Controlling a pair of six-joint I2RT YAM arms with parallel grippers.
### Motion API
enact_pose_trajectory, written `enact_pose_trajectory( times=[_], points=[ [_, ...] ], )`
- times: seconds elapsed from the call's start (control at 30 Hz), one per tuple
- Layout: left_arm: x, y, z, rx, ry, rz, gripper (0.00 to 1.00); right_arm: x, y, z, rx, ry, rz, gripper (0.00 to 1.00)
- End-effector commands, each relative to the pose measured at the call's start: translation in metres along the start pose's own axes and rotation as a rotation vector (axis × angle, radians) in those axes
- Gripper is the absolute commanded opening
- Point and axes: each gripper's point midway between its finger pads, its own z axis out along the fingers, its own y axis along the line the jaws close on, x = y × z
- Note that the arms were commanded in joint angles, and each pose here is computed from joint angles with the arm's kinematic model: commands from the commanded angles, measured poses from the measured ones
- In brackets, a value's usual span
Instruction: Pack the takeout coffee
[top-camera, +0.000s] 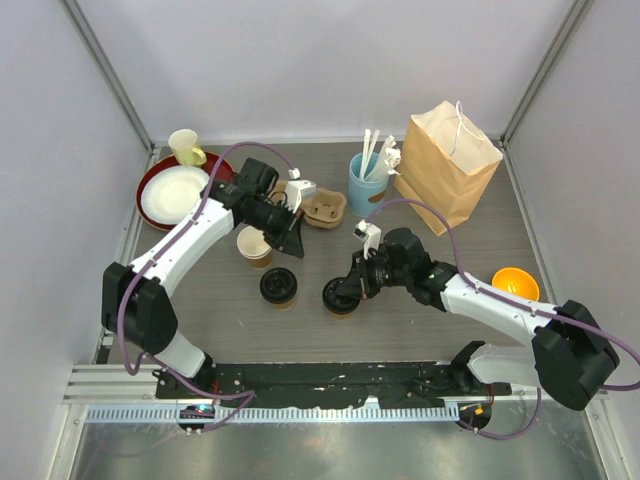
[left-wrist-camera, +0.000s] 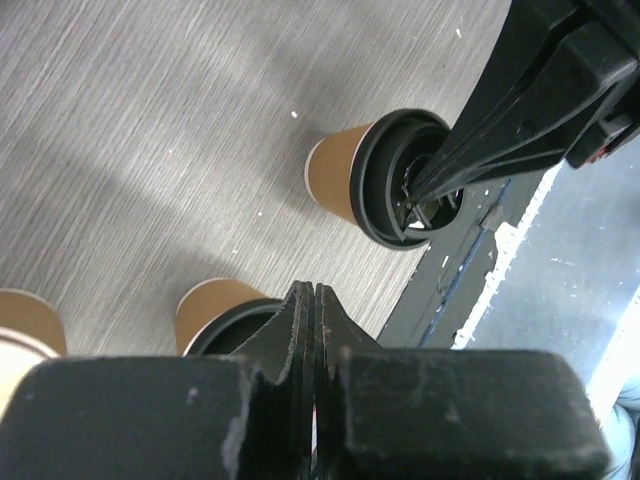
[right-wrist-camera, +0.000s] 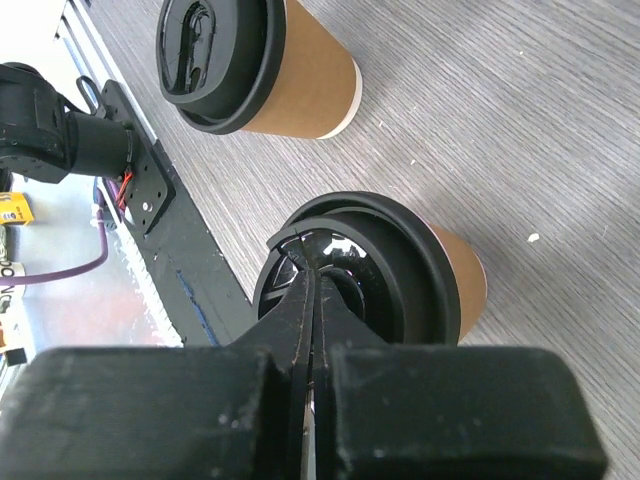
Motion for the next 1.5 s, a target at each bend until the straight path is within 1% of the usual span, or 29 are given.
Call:
enact_pose_trajectory(
  times=[0.0, 0.1, 0.17, 0.2, 0.3, 0.33, 0.37, 0.43, 0.5, 0.53, 0.57, 0.63, 0.67, 0.73, 0.8, 0.87, 0.97, 1.1, 1.13, 1.23, 1.33, 1.43, 1.47],
  points=[
    [0.004, -0.003, -0.025, -0.053, -0.004, 0.063, 0.0, 0.013, -0.018, -0.009, 0.096, 0.016, 0.005, 0.01],
    [0.007, -0.004, -0.032, -0.06, 0.004, 0.073, 0.0, -0.003, -0.008, -0.016, 0.089, 0.001, -0.024, 0.01],
    [0.008, -0.001, -0.037, -0.076, 0.004, 0.071, 0.0, -0.012, 0.004, -0.019, 0.053, -0.004, -0.043, 0.01],
    [0.009, 0.001, -0.04, -0.084, 0.01, 0.071, 0.0, -0.027, 0.014, -0.022, 0.034, -0.028, -0.06, 0.01],
    [0.013, 0.01, -0.048, -0.132, 0.014, 0.066, 0.0, -0.05, 0.032, -0.028, 0.01, -0.062, -0.131, 0.01],
    [0.02, 0.02, -0.049, -0.187, 0.036, 0.062, 0.0, -0.054, 0.034, -0.029, 0.014, -0.067, -0.14, 0.01],
    [0.022, 0.02, -0.053, -0.208, 0.033, 0.067, 0.0, -0.059, 0.035, -0.031, 0.02, -0.069, -0.158, 0.01],
    [0.036, 0.024, -0.053, -0.229, 0.071, 0.067, 0.0, -0.06, 0.033, -0.032, 0.035, -0.069, -0.164, 0.01],
    [0.046, 0.026, -0.051, -0.231, 0.093, 0.063, 0.0, -0.053, 0.025, -0.03, 0.06, -0.067, -0.154, 0.01],
    [0.058, 0.028, -0.045, -0.225, 0.119, 0.046, 0.0, -0.049, 0.021, -0.029, 0.068, -0.064, -0.147, 0.01],
    [0.057, 0.036, -0.041, -0.248, 0.106, 0.058, 0.0, -0.043, 0.015, -0.026, 0.077, -0.057, -0.137, 0.01],
    [0.072, 0.047, -0.03, -0.259, 0.138, 0.048, 0.0, -0.019, -0.001, -0.017, 0.092, -0.014, -0.1, 0.01],
    [0.073, 0.053, -0.025, -0.268, 0.132, 0.053, 0.0, -0.01, -0.007, -0.014, 0.102, 0.002, -0.087, 0.01],
    [0.083, 0.058, -0.018, -0.267, 0.156, 0.042, 0.0, 0.01, -0.017, -0.009, 0.108, 0.03, -0.053, 0.01],
    [0.092, 0.062, -0.011, -0.263, 0.168, 0.039, 0.0, 0.018, -0.021, -0.008, 0.108, 0.029, -0.03, 0.01],
    [0.099, 0.064, -0.008, -0.258, 0.18, 0.039, 0.0, 0.015, -0.018, -0.011, 0.101, 0.015, -0.036, 0.01],
    [0.092, 0.053, -0.011, -0.222, 0.156, 0.046, 0.0, -0.002, -0.007, -0.019, 0.095, -0.003, -0.064, 0.01],
    [0.056, 0.025, -0.031, -0.161, 0.053, 0.107, 0.0, -0.025, 0.008, -0.027, 0.08, -0.016, -0.112, 0.01],
    [0.057, 0.016, -0.034, -0.127, 0.06, 0.097, 0.0, -0.029, 0.012, -0.028, 0.076, -0.02, -0.12, 0.01],
    [0.053, 0.005, -0.04, -0.094, 0.057, 0.109, 0.0, -0.046, 0.027, -0.033, 0.04, -0.032, -0.147, 0.01],
    [0.054, 0.003, -0.043, -0.09, 0.058, 0.117, 0.0, -0.06, 0.04, -0.035, 0.007, -0.045, -0.162, 0.01],
    [0.055, 0.011, -0.044, -0.116, 0.054, 0.112, 0.0, -0.074, 0.049, -0.03, -0.012, -0.066, -0.179, 0.01],
    [0.053, 0.014, -0.044, -0.126, 0.047, 0.112, 0.0, -0.085, 0.056, -0.029, -0.024, -0.092, -0.195, 0.01]
  ],
)
